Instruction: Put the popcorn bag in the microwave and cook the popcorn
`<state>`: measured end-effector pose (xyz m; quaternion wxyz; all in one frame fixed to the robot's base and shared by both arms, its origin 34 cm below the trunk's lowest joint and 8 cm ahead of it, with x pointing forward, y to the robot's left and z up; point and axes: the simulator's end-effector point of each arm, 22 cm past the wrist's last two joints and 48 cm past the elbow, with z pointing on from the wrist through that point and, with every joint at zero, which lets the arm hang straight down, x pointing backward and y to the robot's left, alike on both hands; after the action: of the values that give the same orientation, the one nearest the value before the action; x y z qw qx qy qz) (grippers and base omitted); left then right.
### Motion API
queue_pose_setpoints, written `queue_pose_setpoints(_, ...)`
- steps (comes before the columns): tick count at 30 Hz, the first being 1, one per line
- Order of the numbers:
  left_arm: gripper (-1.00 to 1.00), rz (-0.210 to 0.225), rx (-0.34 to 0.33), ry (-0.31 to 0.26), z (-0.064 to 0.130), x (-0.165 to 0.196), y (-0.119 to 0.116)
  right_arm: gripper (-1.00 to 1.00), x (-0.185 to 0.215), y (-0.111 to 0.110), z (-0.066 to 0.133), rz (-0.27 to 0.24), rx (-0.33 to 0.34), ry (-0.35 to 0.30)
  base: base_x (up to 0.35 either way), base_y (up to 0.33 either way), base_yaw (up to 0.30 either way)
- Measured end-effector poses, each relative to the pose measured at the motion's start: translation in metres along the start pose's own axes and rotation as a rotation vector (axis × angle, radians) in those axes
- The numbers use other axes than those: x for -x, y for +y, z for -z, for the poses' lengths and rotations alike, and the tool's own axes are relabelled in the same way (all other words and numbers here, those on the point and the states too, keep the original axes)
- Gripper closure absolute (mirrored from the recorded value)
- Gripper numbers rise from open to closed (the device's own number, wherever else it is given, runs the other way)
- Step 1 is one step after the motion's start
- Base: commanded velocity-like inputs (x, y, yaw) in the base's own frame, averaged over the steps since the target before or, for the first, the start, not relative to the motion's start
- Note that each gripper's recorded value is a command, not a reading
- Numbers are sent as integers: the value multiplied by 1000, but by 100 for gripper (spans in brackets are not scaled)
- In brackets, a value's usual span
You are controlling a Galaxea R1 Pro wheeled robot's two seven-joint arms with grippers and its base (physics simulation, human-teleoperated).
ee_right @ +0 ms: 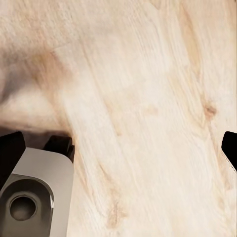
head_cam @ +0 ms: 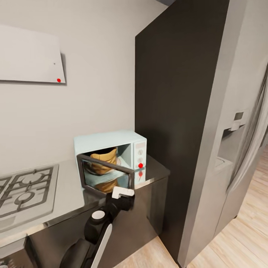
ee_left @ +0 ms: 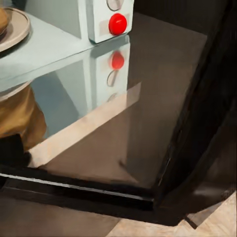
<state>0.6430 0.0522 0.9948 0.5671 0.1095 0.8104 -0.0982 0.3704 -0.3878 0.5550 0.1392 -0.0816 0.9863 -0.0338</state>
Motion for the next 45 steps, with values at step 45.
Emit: queue_pose_setpoints(45, -100, -2, 47, -37, 0, 8, 15, -100, 0, 0, 0, 5, 2, -1, 136, 0, 0)
